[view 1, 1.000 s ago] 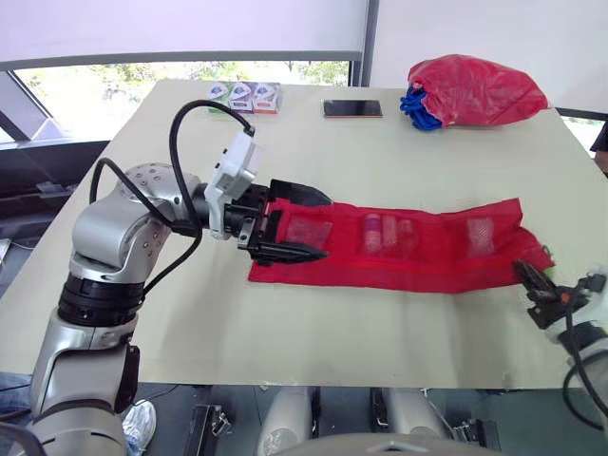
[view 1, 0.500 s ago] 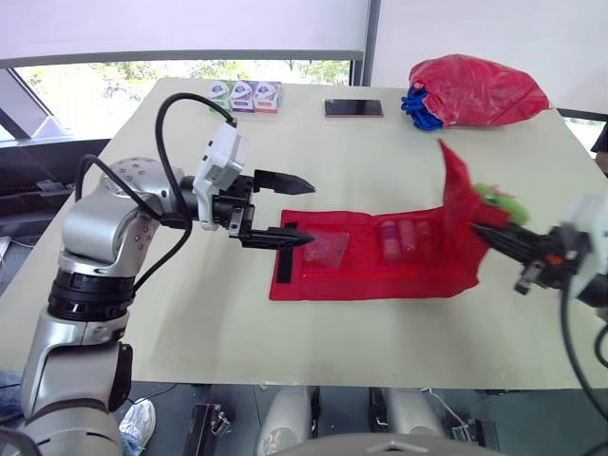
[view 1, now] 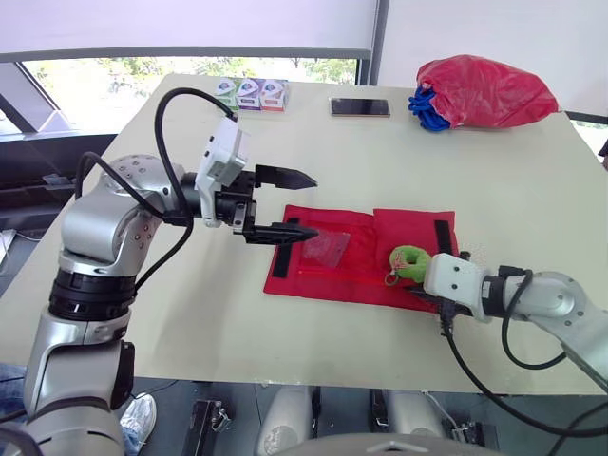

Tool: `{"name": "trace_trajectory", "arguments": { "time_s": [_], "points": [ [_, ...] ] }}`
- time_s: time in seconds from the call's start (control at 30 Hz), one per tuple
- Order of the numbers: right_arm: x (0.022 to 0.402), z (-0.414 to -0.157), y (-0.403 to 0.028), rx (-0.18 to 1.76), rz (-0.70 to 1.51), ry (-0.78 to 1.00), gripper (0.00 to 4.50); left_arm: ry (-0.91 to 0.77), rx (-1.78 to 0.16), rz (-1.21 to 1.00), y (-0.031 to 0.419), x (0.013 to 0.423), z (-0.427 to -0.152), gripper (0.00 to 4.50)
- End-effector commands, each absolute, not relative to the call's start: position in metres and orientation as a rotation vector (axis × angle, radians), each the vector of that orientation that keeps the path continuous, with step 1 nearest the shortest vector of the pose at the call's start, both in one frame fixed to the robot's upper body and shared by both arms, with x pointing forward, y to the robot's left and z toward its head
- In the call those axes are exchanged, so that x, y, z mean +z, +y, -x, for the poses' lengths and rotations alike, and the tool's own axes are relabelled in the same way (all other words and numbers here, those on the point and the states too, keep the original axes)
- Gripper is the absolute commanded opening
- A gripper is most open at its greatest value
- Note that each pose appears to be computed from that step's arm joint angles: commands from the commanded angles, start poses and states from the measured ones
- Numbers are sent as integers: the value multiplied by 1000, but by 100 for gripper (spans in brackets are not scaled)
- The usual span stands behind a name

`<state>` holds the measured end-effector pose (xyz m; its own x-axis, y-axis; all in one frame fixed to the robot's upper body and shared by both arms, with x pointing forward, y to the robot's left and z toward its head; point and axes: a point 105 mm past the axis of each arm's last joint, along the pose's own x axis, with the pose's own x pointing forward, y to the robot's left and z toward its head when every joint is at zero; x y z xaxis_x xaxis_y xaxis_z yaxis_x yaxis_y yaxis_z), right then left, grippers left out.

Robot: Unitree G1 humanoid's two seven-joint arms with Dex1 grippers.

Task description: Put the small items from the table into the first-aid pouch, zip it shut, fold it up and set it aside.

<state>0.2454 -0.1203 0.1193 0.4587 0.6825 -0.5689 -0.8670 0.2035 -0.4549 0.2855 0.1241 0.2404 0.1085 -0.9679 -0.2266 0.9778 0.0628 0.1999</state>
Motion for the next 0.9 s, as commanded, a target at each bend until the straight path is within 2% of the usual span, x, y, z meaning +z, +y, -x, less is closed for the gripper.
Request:
{"name": "trace_trajectory", "arguments": {
  "time_s": [0.03,0.17,0.4,0.7,0.9],
  "points": [
    [139,-242,-117,1120,786,205,246,-13,-1476,-354,120,251,-281,450],
    [162,-245,-106,1109,710,114,444,-13,-1476,-350,118,251,-281,450],
    [174,-245,-89,1115,623,41,444,-12,-1470,-344,117,251,-281,450],
    [183,-253,-95,1076,558,10,444,38,-1415,-299,127,241,-283,450],
    [199,-251,-109,1031,438,-65,444,187,-1245,-196,158,201,-296,450]
  ]
}}
